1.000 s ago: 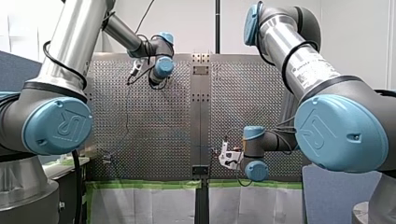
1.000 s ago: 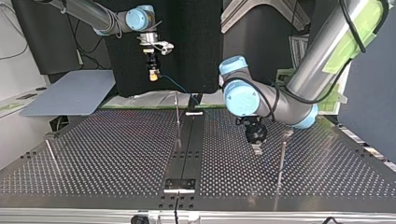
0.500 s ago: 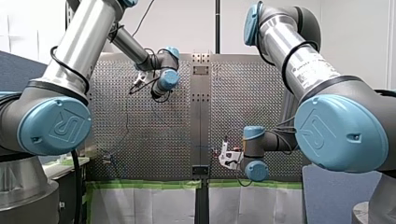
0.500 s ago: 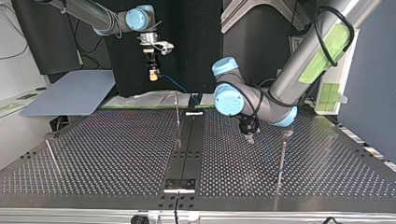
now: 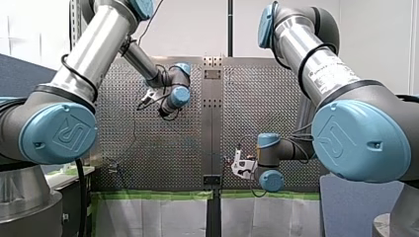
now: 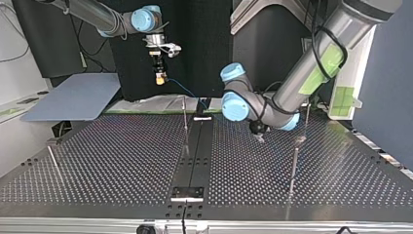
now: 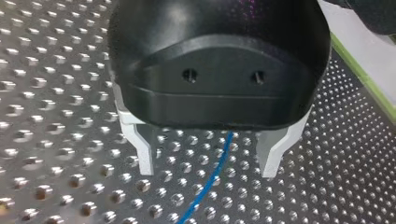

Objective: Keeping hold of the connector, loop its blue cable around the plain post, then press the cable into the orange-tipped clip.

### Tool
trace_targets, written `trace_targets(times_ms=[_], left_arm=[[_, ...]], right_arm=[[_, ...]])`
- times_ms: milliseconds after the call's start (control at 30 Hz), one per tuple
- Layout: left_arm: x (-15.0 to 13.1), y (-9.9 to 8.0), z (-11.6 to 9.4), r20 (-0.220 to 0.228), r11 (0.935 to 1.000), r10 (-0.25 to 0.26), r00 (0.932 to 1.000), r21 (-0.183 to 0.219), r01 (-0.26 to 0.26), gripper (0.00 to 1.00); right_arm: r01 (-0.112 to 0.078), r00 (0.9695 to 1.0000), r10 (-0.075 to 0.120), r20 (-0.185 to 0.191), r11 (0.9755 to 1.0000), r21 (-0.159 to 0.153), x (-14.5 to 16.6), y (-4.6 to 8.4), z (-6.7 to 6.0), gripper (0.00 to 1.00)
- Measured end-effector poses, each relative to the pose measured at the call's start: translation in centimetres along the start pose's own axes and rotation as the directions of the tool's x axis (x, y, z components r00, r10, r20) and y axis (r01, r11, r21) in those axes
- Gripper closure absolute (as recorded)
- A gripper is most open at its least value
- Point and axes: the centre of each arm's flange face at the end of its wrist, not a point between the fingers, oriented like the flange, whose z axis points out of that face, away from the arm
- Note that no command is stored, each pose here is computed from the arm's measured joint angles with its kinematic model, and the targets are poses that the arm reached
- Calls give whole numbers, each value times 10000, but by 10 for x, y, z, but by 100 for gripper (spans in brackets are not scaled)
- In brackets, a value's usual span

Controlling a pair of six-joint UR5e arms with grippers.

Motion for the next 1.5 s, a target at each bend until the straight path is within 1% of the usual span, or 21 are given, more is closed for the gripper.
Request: trace_targets(times_ms=[133,233,367,567,667,733,1033,1233,1333,1500], left_arm=[[2,-6,5,50,9998,-200,9998,-55,200,0],[1,-8,7,83,9988,-472,9989,-123,473,0],[0,-13,10,206,9958,-901,9957,-157,904,0],[8,-29,19,11,9945,-1045,9945,-38,1045,0],[15,-41,26,-18,9938,-1108,9938,40,1108,0],[19,-44,30,-17,9934,-1144,9934,67,1145,0],[25,-45,47,53,9907,-1358,9907,110,1357,0],[29,-60,53,-63,9905,-1318,9913,382,1320,0],[31,-74,57,-28,9888,-1364,9907,611,1363,0],[47,-100,60,-44,9863,-1277,9918,1043,1274,0]], right_arm=[[0,10000,0,-6,10000,2,0,0,0,100],[1,10000,-1,-5,10000,2,0,0,0,100],[2,10000,-2,-4,10000,2,0,0,0,100],[3,10000,-3,5,10000,1,0,0,0,100],[8,10000,-8,12,10000,11,0,-1,0,100],[7,10000,-7,15,10000,12,0,-1,0,100],[30,10000,-30,4,10000,20,0,-1,0,100],[33,10000,-33,0,10000,19,0,-1,0,100],[40,10000,-40,14,10000,18,0,-1,0,100],[72,10000,-72,6,10000,22,0,-1,0,100]])
